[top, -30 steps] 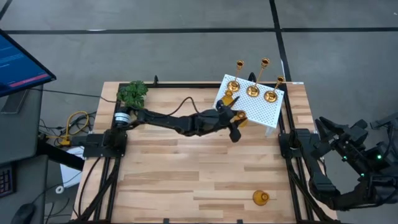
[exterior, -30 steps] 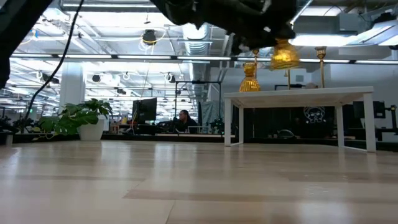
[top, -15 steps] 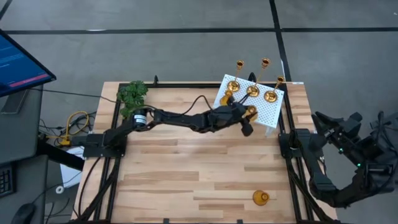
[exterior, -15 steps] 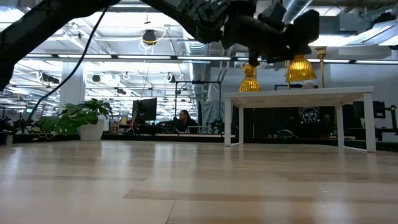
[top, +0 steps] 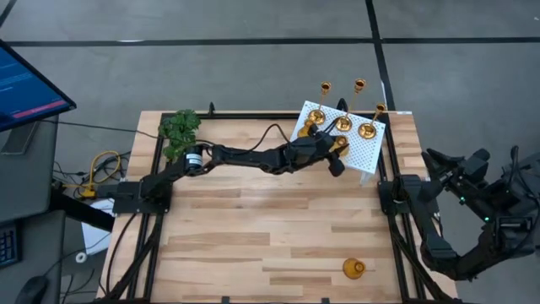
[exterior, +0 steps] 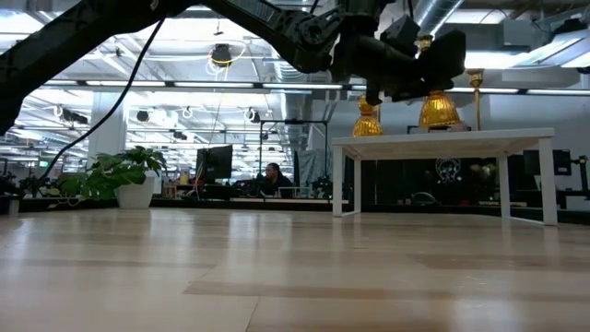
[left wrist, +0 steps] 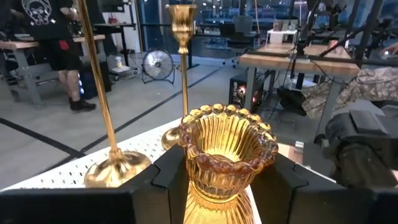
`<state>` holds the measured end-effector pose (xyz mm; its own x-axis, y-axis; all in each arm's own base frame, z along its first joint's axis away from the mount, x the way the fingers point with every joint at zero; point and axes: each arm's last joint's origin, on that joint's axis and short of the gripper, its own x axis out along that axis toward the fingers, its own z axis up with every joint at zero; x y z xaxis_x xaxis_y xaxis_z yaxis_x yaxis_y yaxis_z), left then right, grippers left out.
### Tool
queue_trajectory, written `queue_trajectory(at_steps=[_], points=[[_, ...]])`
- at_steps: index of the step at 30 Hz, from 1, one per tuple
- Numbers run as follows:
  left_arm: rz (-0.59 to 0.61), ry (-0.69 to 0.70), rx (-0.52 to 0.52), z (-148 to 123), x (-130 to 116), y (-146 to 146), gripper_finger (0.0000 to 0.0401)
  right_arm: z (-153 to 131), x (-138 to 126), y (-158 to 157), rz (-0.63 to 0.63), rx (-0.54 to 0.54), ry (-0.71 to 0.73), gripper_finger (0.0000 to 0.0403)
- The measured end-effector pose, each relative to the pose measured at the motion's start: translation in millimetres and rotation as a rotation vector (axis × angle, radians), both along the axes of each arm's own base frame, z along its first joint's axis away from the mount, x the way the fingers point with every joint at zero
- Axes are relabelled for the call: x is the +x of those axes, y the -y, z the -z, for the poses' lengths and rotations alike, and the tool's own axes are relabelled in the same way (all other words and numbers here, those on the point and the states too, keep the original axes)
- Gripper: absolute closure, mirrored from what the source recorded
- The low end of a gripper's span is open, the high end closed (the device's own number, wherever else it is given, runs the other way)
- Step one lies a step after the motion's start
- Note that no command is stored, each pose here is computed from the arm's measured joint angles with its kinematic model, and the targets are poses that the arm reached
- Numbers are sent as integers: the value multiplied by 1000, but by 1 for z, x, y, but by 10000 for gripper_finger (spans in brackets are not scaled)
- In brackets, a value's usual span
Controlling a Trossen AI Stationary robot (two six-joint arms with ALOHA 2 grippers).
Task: Pick & Place candle stick holders
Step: Put the top yellow candle holder on the shelf aligned with the other yellow candle holder
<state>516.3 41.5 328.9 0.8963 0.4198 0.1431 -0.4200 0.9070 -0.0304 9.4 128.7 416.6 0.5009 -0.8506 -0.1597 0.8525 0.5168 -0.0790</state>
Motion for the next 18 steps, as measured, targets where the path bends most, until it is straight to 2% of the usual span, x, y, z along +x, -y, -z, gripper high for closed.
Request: queue_trajectory(at_steps=[8, 11, 14, 18], points=[[12, -7, -19, 1, 1, 10, 257, -1, 0, 0, 1, -3, 9, 334], [-57, -18, -11, 2, 0, 29, 265, -1, 0, 0, 1, -3, 9, 334], [-65, -35, 17, 2, 0, 47, 269, -1, 0, 0, 1, -3, 9, 334], [-133, -38, 12, 2, -1, 52, 269, -1, 0, 0, 1, -3, 9, 334]])
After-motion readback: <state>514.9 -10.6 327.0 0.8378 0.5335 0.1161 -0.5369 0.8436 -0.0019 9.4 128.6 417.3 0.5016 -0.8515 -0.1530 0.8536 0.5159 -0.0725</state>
